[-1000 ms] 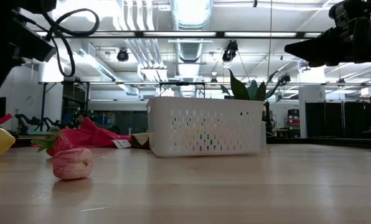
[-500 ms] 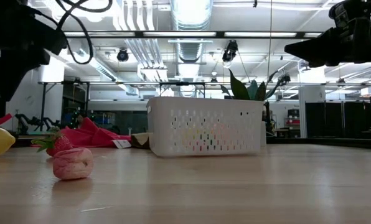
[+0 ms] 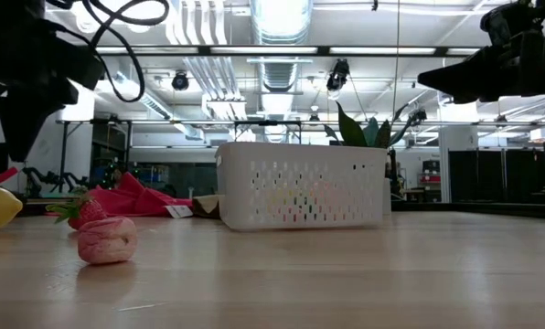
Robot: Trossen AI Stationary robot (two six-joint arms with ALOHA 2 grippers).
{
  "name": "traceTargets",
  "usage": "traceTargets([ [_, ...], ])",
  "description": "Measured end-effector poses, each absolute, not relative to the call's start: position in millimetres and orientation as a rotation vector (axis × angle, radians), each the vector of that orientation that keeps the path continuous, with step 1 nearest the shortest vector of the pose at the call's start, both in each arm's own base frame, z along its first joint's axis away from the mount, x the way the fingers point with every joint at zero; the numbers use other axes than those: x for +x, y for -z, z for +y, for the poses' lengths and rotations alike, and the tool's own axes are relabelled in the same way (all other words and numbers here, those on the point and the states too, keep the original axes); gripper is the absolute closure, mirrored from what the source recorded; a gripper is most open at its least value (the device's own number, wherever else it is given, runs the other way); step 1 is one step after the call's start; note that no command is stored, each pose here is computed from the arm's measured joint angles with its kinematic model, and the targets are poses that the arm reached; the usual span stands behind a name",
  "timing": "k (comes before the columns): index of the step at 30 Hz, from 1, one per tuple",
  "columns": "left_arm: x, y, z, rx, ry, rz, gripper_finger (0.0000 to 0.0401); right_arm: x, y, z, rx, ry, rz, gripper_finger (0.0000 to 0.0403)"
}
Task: Pick and placing Produce into tupperware
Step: Put the lemon into the white bin
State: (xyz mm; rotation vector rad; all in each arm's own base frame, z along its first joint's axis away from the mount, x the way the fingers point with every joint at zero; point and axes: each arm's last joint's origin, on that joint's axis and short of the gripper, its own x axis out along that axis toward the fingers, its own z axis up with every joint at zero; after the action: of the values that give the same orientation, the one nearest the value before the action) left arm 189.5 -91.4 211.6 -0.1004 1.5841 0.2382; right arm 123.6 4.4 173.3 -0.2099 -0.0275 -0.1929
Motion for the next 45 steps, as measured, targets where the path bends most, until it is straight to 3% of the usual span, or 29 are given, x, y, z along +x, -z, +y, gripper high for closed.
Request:
traceTargets([
  [26, 177.9, -147.4, -87.0, -0.113, -0.228, 1.615, 0.0109, 123.7, -172.0, 4.4, -0.210, 0.191, -0.014, 0.0394],
  [45, 173.2, -141.3, -84.2, -0.080, -0.197, 1.595, 0.0117, 123.7, -171.8, 4.4, -0.210, 0.191, -0.013, 0.0394],
])
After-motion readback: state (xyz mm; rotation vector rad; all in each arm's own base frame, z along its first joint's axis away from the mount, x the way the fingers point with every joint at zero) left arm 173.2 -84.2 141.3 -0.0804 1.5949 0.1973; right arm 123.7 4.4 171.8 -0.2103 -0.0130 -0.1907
